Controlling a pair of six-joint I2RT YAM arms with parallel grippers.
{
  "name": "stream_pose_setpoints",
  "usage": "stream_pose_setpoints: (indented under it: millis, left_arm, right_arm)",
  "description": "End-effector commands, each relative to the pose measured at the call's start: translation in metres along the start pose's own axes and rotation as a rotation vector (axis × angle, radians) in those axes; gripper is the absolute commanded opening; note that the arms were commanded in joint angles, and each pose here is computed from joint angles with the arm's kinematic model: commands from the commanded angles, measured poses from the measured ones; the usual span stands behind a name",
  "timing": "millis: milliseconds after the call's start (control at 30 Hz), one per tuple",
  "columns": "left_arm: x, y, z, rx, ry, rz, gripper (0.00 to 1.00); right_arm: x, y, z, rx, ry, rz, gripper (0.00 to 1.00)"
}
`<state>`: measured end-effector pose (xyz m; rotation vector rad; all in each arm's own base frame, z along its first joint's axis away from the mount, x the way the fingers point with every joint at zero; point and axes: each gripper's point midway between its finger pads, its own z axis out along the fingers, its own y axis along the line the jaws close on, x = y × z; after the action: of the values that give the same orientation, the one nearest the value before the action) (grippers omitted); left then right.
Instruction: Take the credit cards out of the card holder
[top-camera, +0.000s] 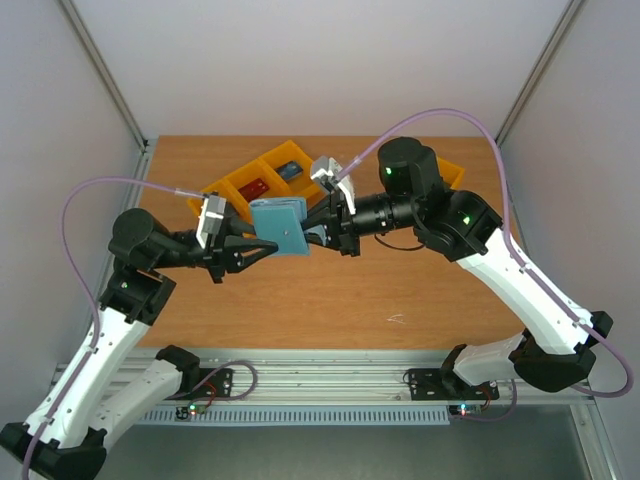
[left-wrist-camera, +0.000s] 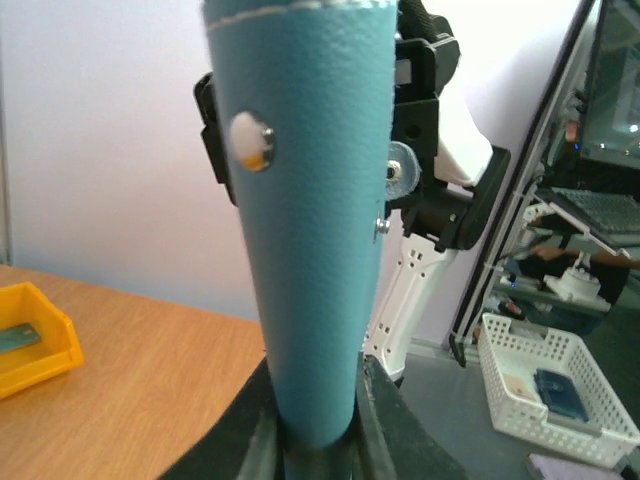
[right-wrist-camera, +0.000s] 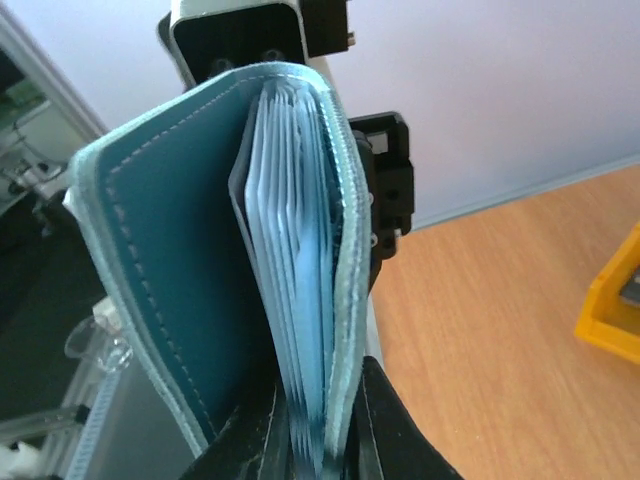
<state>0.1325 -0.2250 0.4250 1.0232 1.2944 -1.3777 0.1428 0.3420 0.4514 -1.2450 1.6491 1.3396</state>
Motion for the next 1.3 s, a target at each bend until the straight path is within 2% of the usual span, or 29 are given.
stream_pose_setpoints:
  millis: [0, 67, 133, 167, 267, 367, 467, 600, 800, 1000, 1167, 1267]
  left_arm:
    - [0.000, 0.018, -0.001, -0.101, -0.040, -0.008, 0.41]
    - [0.002, 0.041, -0.005, -0.222, -0.067, -0.041, 0.71]
    - [0.004, 0.064, -0.013, -0.350, -0.086, -0.058, 0.92]
    - [0.010, 0.075, -0.018, -0.418, -0.080, -0.069, 0.98]
    - [0.020, 0.100, -0.030, -0.568, -0.054, -0.062, 0.99]
    - [0.026, 0.105, -0.032, -0.593, -0.021, -0.042, 0.99]
    - [0.026, 0.106, -0.031, -0.584, -0.023, -0.051, 0.99]
    - [0.020, 0.112, -0.031, -0.606, -0.054, -0.081, 0.99]
    - [0.023, 0.134, -0.046, -0.737, -0.070, -0.134, 0.99]
    - [0.034, 0.157, -0.074, -0.903, -0.087, -0.205, 0.99]
    - [0.033, 0.146, -0.072, -0.835, -0.092, -0.207, 0.99]
    - [0.032, 0.133, -0.061, -0.736, -0.083, -0.188, 0.99]
  right_arm:
    - [-0.007, -0.025, -0.004, 0.168, -0.045, 0.042, 0.01]
    - [-0.006, -0.042, -0.007, 0.269, -0.048, 0.087, 0.01]
    - [-0.004, -0.070, -0.016, 0.442, -0.053, 0.158, 0.01]
    - [0.000, -0.084, -0.022, 0.540, -0.047, 0.192, 0.01]
    - [0.015, -0.115, -0.035, 0.828, 0.012, 0.219, 0.01]
    - [0.027, -0.131, -0.036, 1.050, 0.108, 0.181, 0.01]
    - [0.023, -0.133, -0.028, 1.146, 0.153, 0.130, 0.01]
    - [0.021, -0.129, -0.006, 1.127, 0.199, 0.080, 0.01]
    - [0.018, -0.112, 0.019, 0.983, 0.215, 0.044, 0.01]
    - [0.011, -0.096, 0.016, 0.882, 0.213, 0.000, 0.01]
    - [0.008, -0.078, 0.009, 0.740, 0.199, 0.010, 0.01]
    - [0.005, -0.068, 0.006, 0.634, 0.166, 0.047, 0.01]
